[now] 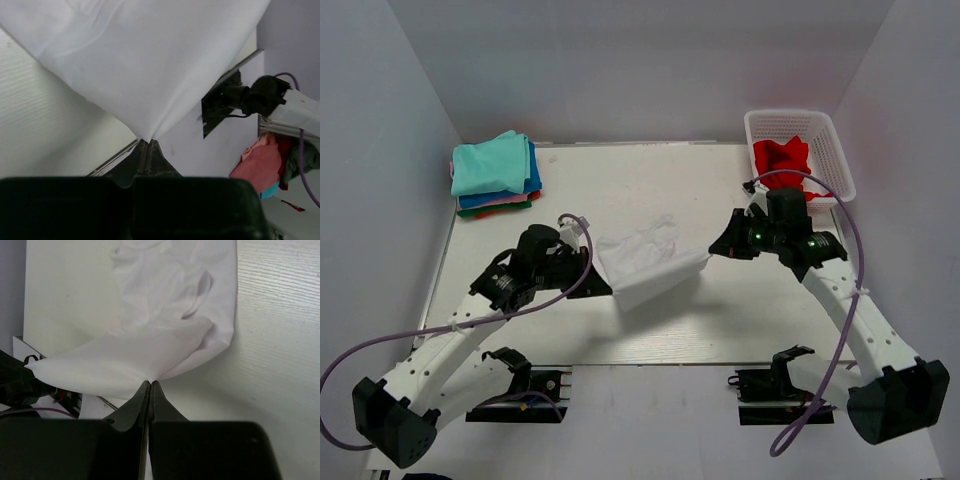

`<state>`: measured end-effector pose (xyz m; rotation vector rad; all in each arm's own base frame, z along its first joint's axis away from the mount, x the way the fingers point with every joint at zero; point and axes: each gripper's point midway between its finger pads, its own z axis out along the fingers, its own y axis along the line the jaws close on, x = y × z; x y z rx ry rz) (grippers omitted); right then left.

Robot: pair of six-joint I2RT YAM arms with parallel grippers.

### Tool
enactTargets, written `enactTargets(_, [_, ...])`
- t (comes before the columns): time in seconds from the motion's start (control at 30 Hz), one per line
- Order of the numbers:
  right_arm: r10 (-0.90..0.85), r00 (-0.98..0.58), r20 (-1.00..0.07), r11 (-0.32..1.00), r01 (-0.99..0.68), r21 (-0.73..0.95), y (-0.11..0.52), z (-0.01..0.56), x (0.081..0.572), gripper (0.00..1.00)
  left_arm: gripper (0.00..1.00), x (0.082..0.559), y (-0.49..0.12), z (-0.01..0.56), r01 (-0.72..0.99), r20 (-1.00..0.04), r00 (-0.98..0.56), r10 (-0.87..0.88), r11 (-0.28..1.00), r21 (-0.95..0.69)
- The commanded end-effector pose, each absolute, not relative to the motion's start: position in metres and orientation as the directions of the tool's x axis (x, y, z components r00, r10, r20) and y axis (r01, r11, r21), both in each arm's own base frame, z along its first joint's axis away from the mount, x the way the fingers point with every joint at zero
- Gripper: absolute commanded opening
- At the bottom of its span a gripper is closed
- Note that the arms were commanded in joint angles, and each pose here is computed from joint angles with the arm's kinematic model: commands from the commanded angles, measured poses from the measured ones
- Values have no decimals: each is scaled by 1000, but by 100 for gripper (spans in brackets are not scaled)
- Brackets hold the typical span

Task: Fold and stack the t-shirts
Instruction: Fold the long partially folded tshirt into a neat square

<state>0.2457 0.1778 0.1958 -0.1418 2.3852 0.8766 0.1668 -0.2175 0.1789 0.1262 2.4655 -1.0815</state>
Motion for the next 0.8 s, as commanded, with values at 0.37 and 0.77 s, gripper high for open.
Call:
enactTargets(0.37, [162, -755, -636, 804, -273, 528, 176, 219, 285, 0, 0, 197, -217, 189, 243, -508, -846, -164, 729, -640])
enactTargets(0.77, [149, -783, -603, 815, -248, 524, 193, 211, 341, 0, 0, 263, -185, 162, -55, -519, -796, -311, 892, -449])
